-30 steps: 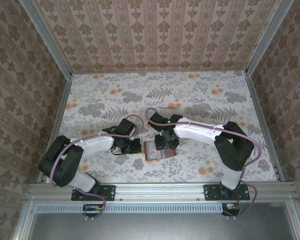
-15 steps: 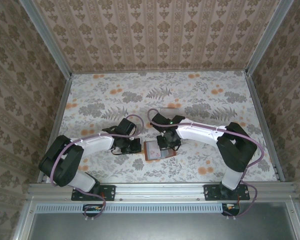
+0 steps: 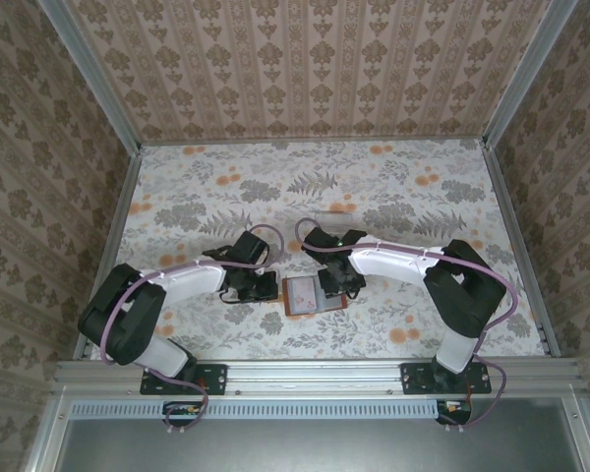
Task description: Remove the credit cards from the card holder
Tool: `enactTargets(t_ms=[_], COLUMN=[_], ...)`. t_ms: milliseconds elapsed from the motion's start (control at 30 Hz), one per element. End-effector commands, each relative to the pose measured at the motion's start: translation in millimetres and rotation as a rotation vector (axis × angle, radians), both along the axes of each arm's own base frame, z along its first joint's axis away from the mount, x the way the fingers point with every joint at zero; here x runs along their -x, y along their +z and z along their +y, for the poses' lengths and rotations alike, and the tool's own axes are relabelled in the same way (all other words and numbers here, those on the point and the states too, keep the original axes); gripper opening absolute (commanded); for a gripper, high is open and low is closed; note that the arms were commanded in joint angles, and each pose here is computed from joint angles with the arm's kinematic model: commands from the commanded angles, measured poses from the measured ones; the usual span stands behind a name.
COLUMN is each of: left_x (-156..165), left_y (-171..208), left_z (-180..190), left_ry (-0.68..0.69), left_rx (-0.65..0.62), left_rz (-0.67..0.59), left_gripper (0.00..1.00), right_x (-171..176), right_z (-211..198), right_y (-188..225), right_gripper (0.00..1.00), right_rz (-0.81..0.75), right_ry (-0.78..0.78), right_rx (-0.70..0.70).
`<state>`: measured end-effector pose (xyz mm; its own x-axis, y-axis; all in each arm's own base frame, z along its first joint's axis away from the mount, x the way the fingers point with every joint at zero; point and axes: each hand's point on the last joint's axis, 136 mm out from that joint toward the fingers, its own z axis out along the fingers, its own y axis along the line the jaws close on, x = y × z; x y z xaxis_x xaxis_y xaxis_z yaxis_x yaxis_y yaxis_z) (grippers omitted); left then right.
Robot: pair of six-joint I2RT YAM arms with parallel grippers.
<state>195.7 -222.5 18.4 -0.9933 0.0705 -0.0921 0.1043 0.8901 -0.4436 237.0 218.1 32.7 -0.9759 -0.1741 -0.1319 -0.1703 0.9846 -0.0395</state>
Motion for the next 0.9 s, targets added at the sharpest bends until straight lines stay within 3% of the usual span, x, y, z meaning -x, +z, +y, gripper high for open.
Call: enactTargets(t_ms=[0, 300, 567, 867], left_x=[-1.8, -10.3, -7.0, 0.9], left_y=[8.0, 40.4, 33.7, 7.9], left_z=[2.3, -33.8, -67.2, -49.8], left_ry=[-0.017, -0.054, -0.086, -0.091], left_rx=[-0.038, 0.041, 0.115, 0.01], left_rz=[-0.006, -0.061, -0.028, 0.004], left_gripper=[0.08, 0.08, 0.07, 0.07], right_x=[0.0, -2.8, -4.5, -9.7], right_z=[-15.6, 23.2, 77.0, 85.3], right_y=[13.6, 44.0, 41.8, 12.5], right_gripper=[0.38, 0.32, 0.24, 0.22], right_rz=[-0.028, -0.045, 0.06, 0.129], right_ry=[0.001, 0.012, -0.008, -0.04], right_rx=[0.051, -0.18, -0.522, -0.565])
